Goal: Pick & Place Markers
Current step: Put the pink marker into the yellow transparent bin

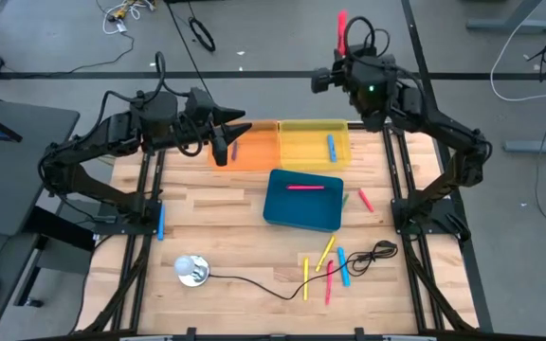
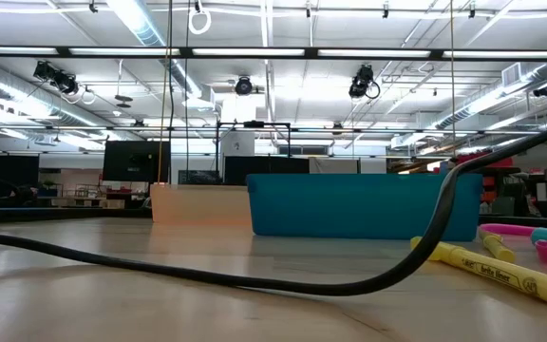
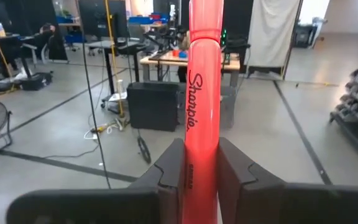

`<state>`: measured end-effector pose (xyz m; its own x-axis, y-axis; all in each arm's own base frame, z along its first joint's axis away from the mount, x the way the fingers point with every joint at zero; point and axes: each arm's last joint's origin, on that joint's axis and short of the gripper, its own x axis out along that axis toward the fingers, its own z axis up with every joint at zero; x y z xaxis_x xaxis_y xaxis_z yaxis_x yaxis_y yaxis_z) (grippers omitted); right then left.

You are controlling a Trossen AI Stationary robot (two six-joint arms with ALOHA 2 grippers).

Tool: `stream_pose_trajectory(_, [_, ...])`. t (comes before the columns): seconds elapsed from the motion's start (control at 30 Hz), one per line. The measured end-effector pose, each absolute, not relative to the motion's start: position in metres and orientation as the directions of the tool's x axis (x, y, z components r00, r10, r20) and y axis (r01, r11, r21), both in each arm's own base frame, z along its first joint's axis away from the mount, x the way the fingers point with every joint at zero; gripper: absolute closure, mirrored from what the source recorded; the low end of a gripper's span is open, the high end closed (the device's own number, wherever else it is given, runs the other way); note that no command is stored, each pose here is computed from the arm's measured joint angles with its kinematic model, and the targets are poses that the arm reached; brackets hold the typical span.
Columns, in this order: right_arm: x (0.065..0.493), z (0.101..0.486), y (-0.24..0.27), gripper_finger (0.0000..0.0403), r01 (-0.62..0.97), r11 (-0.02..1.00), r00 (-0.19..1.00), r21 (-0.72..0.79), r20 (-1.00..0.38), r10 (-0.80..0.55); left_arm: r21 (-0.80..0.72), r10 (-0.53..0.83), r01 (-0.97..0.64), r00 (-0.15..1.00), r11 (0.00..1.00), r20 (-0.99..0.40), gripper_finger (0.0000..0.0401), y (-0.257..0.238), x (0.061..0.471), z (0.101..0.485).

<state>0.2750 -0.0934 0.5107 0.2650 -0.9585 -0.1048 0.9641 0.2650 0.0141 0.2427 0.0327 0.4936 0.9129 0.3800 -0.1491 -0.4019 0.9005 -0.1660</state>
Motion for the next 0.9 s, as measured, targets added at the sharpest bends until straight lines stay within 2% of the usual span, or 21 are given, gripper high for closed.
stream_pose_trajectory(0.13, [0.272,0.506,-0.109,0.0352,0.96,0.278,0.281,0.041,-0.181,-0.943,-0.165,0.38,-0.403,0.912,0.9,-0.153,0.0216,0.033,0.243,0.493])
stream_pose_trajectory(0.3, [0.274,0.485,-0.138,0.0352,0.953,0.294,0.3,0.076,-0.37,-0.879,-0.162,0.38,-0.404,0.911,0.9,-0.16,0.0215,0.033,0.243,0.492])
stream_pose_trajectory(0.47, [0.279,0.459,-0.166,0.0352,0.959,0.271,0.274,0.084,-0.524,-0.806,-0.16,0.387,-0.413,0.907,0.897,-0.168,0.0215,0.035,0.242,0.492])
stream_pose_trajectory(0.63, [0.276,0.447,-0.19,0.0352,0.952,0.252,0.307,0.177,-0.614,-0.727,-0.163,0.399,-0.425,0.901,0.89,-0.169,0.0215,0.038,0.242,0.492])
stream_pose_trajectory(0.9, [0.263,0.426,-0.22,0.0352,0.954,0.163,0.3,0.253,-0.756,-0.582,-0.162,0.398,-0.424,0.902,0.891,-0.169,0.0216,0.038,0.242,0.492])
